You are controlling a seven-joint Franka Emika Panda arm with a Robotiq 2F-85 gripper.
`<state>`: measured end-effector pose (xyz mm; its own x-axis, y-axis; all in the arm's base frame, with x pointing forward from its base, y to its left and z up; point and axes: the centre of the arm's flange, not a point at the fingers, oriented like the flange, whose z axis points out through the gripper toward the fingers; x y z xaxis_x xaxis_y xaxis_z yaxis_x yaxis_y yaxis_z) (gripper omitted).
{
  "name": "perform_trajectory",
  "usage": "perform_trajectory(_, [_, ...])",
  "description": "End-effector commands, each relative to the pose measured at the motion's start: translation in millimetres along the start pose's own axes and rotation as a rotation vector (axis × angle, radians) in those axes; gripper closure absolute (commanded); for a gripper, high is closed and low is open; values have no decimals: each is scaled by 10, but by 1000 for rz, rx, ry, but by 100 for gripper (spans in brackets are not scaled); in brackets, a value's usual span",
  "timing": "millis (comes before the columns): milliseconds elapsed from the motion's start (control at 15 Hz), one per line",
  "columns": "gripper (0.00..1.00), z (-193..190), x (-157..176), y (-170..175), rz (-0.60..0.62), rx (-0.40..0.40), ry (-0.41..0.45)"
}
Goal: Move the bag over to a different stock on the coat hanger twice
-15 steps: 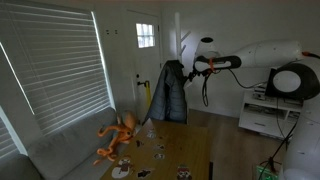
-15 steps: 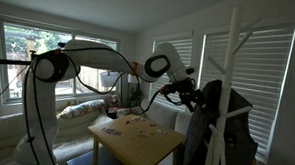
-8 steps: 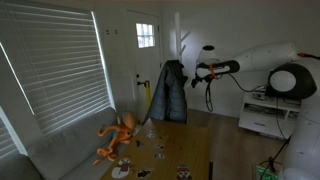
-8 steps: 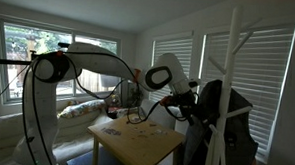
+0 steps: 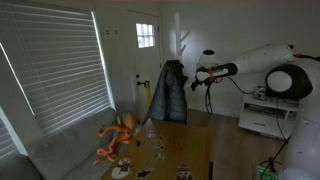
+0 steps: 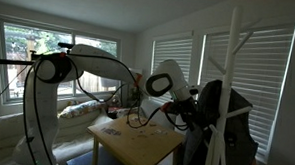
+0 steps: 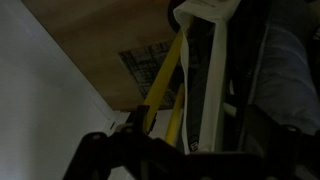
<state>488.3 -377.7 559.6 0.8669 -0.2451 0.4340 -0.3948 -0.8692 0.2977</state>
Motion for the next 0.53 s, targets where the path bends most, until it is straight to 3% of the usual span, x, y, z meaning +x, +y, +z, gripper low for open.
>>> perform_trajectory(0, [0, 257, 28, -38, -3, -6, -28])
perform_trajectory(467, [0, 1060, 4, -203, 27, 36, -54])
